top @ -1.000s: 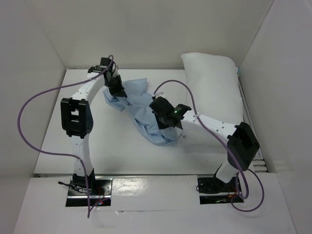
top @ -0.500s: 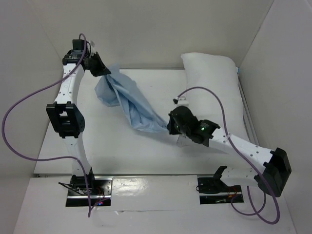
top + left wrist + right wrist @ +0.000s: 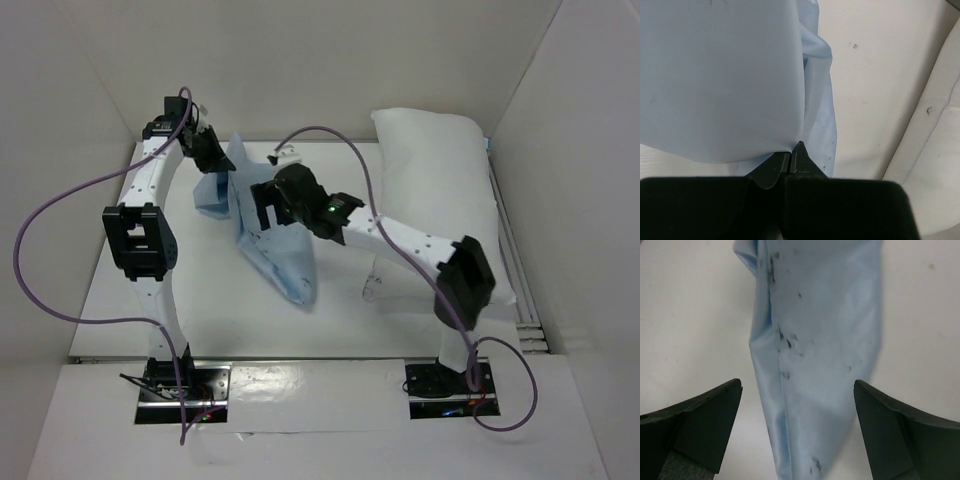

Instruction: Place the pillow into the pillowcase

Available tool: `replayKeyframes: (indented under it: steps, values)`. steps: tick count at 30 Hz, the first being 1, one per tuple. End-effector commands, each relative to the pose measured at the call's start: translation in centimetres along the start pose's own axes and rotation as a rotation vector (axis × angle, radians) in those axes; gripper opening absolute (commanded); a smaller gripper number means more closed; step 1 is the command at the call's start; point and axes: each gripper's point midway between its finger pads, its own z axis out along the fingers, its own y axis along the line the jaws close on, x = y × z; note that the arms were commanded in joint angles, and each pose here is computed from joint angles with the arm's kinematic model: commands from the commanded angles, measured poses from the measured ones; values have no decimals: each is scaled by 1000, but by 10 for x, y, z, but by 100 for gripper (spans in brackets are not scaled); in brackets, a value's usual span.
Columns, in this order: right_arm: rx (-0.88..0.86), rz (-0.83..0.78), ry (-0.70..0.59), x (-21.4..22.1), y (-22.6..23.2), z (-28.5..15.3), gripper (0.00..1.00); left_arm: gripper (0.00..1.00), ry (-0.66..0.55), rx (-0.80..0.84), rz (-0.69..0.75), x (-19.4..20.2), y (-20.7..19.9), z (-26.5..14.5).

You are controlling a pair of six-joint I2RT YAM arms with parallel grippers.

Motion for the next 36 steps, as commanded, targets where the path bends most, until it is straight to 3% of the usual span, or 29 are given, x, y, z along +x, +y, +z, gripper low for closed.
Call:
replayKeyframes:
  steps: [1, 6, 13, 15, 22, 24, 26, 27, 28, 29, 31, 32, 36]
  values:
    - [-81, -67, -55, -23, 28, 55, 100, 1, -10, 19, 43, 2, -6, -9]
    - [-196, 14, -150, -59, 60, 97, 97, 0, 10, 9, 34, 11, -2, -9]
    - [-224, 75, -147, -45, 76, 151, 83, 0, 16, 7, 40, 19, -1, -18]
    - [-198, 98, -158, -45, 75, 165, 67, 0, 16, 7, 40, 19, -1, -18]
    - [-132, 115, -162, -40, 62, 193, 38, 0, 16, 7, 40, 22, -2, -22]
    - [-145, 135, -156, -40, 65, 192, 15, 0, 13, 8, 42, 23, -3, -25]
    - [-142, 147, -144, -37, 56, 184, 0, 0, 4, -5, 35, 21, 2, -28]
    - [-143, 148, -146, -37, 55, 178, 0, 3, 3, -5, 35, 21, 2, -28]
    - [-157, 163, -177, -45, 56, 170, 0, 14, 4, -5, 44, 21, 3, -28]
    - [-150, 155, -137, -22, 49, 168, 0, 23, 6, -13, 34, 21, 8, -28]
    - [-184, 175, -187, -45, 53, 138, 0, 51, 4, -12, 35, 21, 9, -26]
    - [-187, 176, -196, -47, 52, 132, 0, 76, 17, -18, 29, 27, 12, -25]
    - [-212, 206, -180, -42, 45, 104, 0, 96, 15, -17, 30, 29, 17, -17]
